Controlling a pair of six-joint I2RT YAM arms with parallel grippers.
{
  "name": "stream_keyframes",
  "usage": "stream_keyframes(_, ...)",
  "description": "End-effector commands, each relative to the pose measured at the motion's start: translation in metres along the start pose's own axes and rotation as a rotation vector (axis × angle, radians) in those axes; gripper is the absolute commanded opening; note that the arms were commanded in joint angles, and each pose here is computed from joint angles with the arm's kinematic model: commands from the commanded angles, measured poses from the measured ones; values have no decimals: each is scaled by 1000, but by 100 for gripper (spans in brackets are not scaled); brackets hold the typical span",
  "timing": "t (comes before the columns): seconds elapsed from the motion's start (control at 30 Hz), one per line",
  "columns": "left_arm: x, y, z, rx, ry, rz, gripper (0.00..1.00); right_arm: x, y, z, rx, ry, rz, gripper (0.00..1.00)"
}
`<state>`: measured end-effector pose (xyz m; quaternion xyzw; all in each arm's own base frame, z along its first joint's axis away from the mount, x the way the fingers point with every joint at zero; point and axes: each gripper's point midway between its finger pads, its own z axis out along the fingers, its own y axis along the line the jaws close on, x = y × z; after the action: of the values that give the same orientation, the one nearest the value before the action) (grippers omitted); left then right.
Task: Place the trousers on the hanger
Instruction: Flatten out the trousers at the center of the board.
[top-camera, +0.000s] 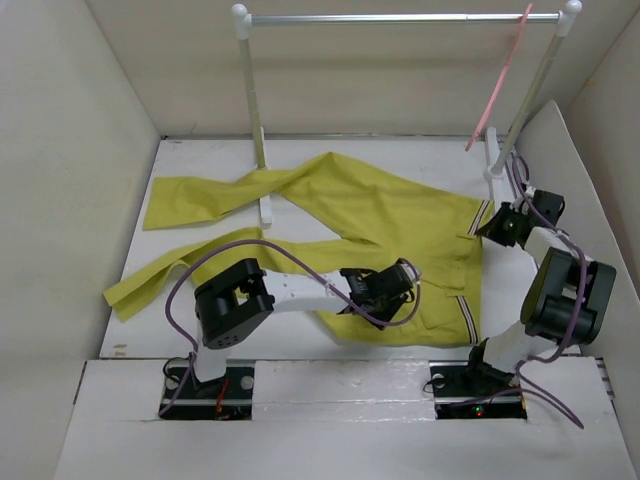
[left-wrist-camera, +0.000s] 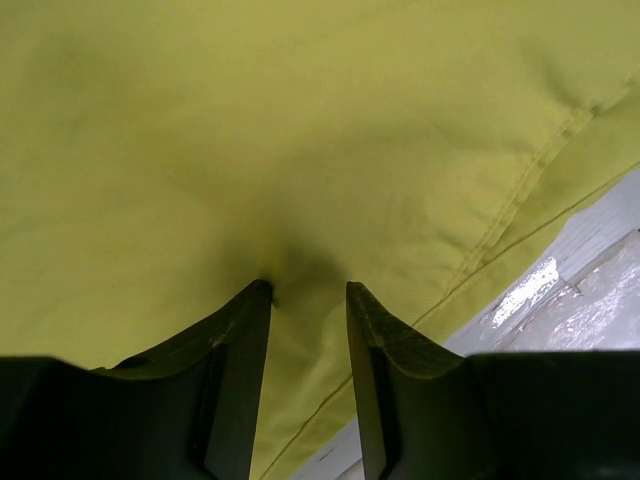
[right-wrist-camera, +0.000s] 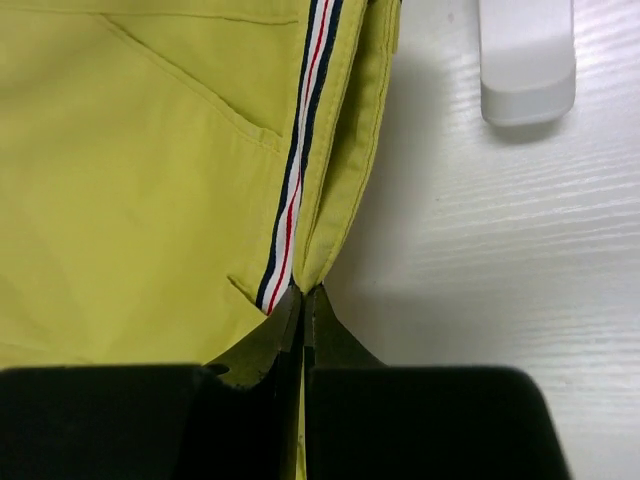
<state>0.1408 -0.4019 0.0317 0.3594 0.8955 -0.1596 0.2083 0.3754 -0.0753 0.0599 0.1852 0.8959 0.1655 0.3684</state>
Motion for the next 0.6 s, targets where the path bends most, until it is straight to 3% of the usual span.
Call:
stream_keyframes(0.0, 14, -10, 4, 77, 54, 36, 31, -75, 27, -41, 1, -206, -121, 0)
stream_keyframes(0.1, 13, -30, 8, 170, 83, 40, 30, -118, 14, -61, 98, -270, -132, 0)
stream_keyframes(0.13, 11, -35, 9, 196, 89, 44, 30, -108, 7, -53, 115, -228, -116, 0)
stream_keyframes(0.27, -15, -73, 5, 351, 80, 52, 30, -149, -35, -50, 249, -213, -82, 0)
stream_keyframes(0.33, -33, -98, 3, 425, 73, 57, 34, -145, -55, -34, 308, -147, -68, 3)
stream_keyframes(0.37, -38, -104, 2, 446, 81, 52, 35, -150, -64, -34, 354, -153, -69, 9)
stream_keyframes(0.47, -72, -138, -5, 560, 65, 17, 48, -176, -70, -39, 407, -194, -68, 67)
stream_keyframes(0.57, -89, -150, -16, 574, 23, 21, 51, -180, -48, -47, 347, -196, -94, 73)
